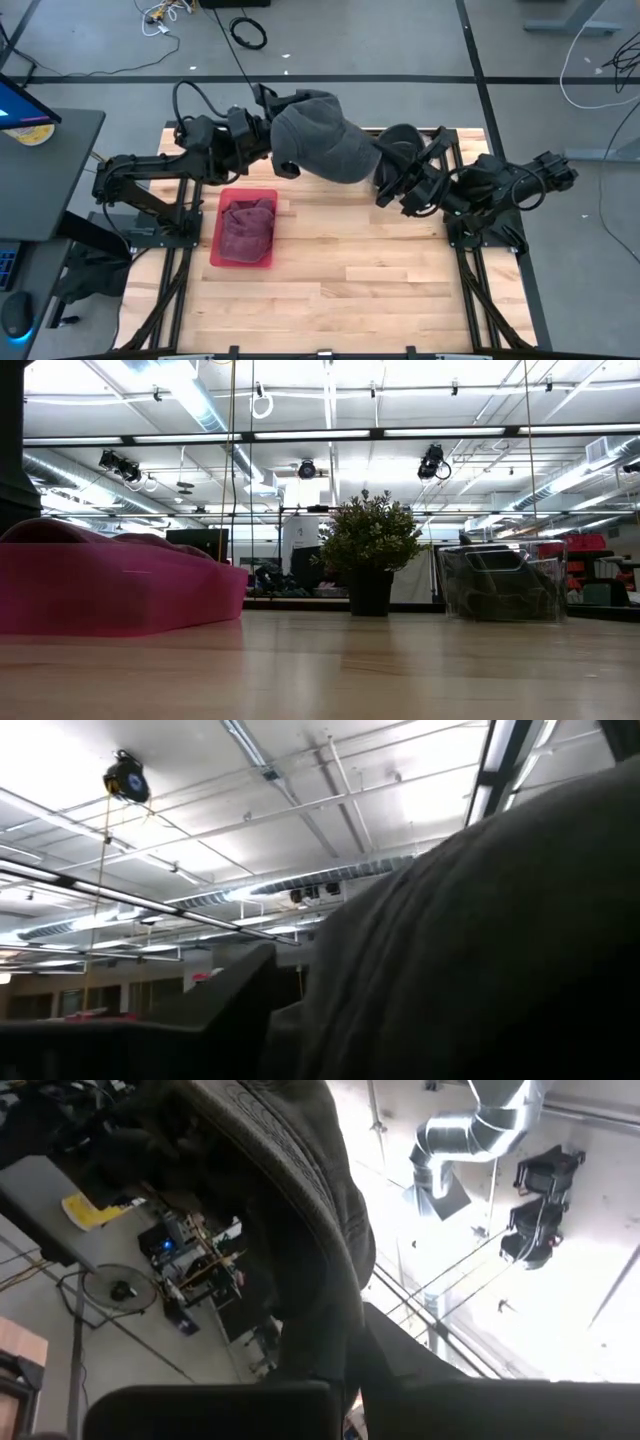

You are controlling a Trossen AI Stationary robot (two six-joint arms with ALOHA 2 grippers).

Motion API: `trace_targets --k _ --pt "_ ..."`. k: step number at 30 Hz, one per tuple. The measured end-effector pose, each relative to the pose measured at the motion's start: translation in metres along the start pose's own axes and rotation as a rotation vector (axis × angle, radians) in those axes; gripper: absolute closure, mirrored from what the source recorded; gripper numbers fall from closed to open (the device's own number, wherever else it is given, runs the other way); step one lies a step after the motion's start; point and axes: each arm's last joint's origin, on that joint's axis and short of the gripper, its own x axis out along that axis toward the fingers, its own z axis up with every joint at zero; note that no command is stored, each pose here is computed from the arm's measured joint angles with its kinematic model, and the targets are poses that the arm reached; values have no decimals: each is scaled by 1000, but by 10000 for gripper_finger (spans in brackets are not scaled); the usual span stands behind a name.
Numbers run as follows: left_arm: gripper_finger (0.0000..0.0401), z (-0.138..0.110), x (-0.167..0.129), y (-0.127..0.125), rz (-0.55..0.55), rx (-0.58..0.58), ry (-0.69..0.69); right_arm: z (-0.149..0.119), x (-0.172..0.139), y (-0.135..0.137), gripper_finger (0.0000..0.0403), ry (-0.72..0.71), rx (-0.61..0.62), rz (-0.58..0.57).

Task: Pick & Place hat
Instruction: Put the black cap into the transparent bin

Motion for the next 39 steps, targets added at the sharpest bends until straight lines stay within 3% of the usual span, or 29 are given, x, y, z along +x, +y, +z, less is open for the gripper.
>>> trace_targets --k 6,13,18,27,32,39 --pt "66 0 0 1 47 5 11 1 -11 -14 396 33 46 -20" --pt "16 -5 -1 4 154 12 73 1 -24 -28 396 84 73 -30" --pt "10 -10 -2 5 239 -16 139 1 -34 -37 396 153 86 -25" --pt "9 -12 -3 5 347 3 184 4 -49 -48 397 145 150 -9" --pt "9 -19 -8 1 459 79 303 0 -52 -53 397 173 162 -3" --pt "9 -28 -17 -15 546 101 449 -10 -56 -62 397 235 171 1"
